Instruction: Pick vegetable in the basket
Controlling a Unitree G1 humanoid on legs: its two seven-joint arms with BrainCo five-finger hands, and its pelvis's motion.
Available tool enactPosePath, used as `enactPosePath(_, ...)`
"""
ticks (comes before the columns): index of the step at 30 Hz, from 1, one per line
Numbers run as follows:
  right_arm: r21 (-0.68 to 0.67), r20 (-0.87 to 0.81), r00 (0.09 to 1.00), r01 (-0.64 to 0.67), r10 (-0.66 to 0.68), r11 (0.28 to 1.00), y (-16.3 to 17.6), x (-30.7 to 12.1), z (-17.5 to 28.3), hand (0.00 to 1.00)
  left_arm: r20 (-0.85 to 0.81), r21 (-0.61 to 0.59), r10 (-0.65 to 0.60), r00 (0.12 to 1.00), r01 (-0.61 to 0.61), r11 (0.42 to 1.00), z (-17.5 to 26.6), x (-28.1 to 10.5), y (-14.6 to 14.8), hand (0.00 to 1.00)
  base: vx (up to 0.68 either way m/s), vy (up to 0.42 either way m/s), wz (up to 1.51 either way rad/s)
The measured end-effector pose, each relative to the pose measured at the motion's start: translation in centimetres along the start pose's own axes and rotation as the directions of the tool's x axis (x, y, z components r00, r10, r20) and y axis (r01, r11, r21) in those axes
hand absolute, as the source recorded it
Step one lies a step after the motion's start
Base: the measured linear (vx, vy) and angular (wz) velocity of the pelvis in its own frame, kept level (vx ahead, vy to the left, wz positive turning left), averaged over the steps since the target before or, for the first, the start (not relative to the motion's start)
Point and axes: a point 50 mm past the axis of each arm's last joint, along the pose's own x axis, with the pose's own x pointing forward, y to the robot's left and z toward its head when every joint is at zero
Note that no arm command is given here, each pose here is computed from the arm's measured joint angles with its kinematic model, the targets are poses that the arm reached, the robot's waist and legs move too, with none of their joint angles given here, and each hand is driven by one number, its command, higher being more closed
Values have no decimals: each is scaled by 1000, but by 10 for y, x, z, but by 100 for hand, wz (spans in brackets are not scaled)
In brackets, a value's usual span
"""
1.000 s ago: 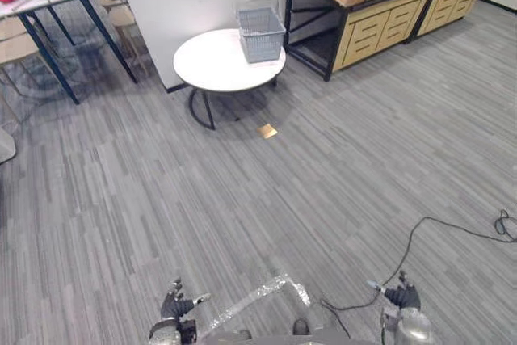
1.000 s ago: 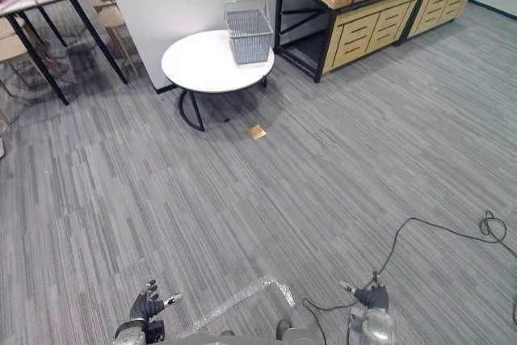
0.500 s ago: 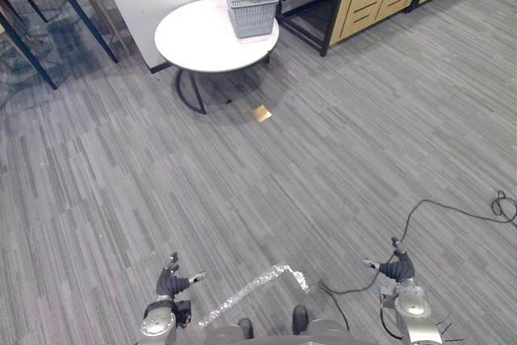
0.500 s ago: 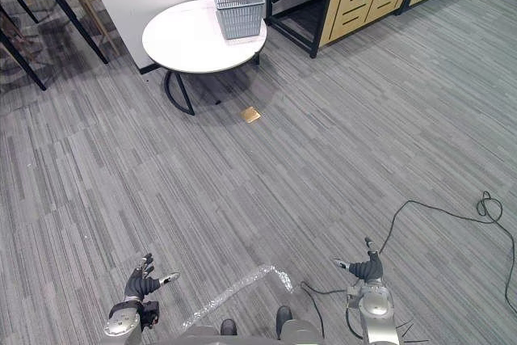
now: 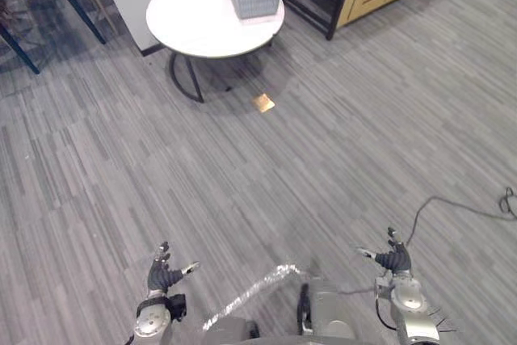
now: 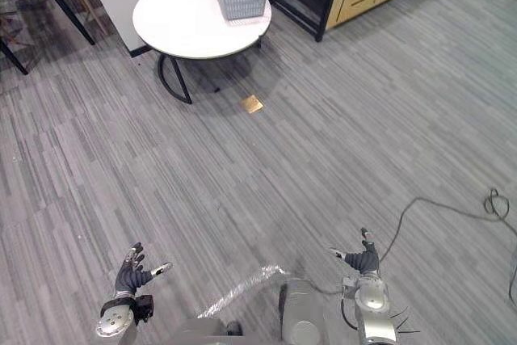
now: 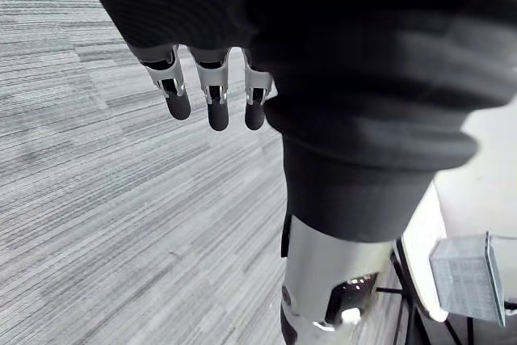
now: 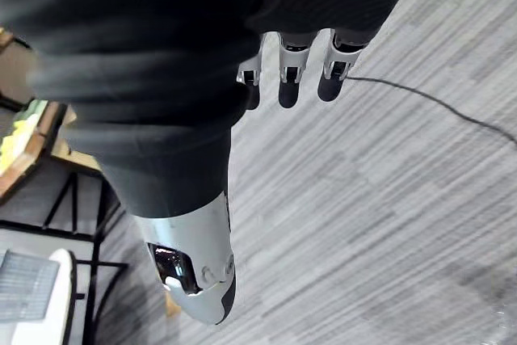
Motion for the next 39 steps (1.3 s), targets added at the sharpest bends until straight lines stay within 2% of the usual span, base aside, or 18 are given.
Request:
enactPosePath(3, -17, 20, 1000, -19, 20, 1000, 2, -2, 3, 0, -15, 9, -8, 1000, 8, 1000, -3, 1, -5, 0, 666, -121, 42)
enactPosePath(7, -32, 75, 996, -39, 42, 999, 4, 6, 19, 0, -32, -63, -42, 999, 40, 997, -5, -1, -31, 0, 919, -187, 30)
enactPosePath(12, 55, 112, 992, -60, 53, 997, 23, 1, 25, 0, -36, -44, -45, 998, 44, 998, -10, -4, -23, 0, 685, -112, -24)
enactPosePath(18, 47, 118, 993, -17, 11, 999, 14, 3, 26, 0, -92, -27, -35, 995, 32, 999, -23, -13, -17, 0, 653, 115, -51)
enactPosePath(20, 57, 99, 995, -27, 22, 998, 21, 1, 22, 0, -81, -13, -17, 997, 16, 1000, -20, -8, -10, 0, 742, 272, -15)
enactPosePath(23, 63, 137, 990, -26, 18, 998, 21, 2, 32, 0, -78, -41, -6, 997, 3, 999, -19, -9, -12, 0, 532, 215, -16)
enactPosePath(27, 33, 241, 970, -41, 32, 999, 29, 4, 58, 0, -96, -19, -12, 995, 11, 1000, -24, -12, -12, 0, 566, 162, -7)
enactPosePath(30, -22, 382, 922, -56, 60, 998, 40, -2, 89, 0, -113, 20, -17, 993, 19, 1000, -29, -13, -12, 0, 620, -12, 15)
enactPosePath(31, -62, 471, 878, -67, 88, 996, 47, -3, 111, 0, -113, 22, -17, 993, 20, 1000, -29, -13, -12, 0, 603, -110, 38)
enactPosePath(35, -145, 584, 802, -49, 125, 988, 48, -3, 141, 0, -153, 66, -41, 987, 52, 996, -39, -17, -14, 0, 469, -129, 41)
enactPosePath(36, -199, 612, 778, -25, 144, 980, 45, -3, 148, 0, -198, 51, -53, 979, 65, 997, -48, -20, -23, 0, 426, -116, 16)
enactPosePath(39, -248, 692, 706, 35, 152, 968, 41, -12, 167, 0, -209, 71, -69, 976, 86, 994, -52, -22, -26, 0, 566, -220, 49)
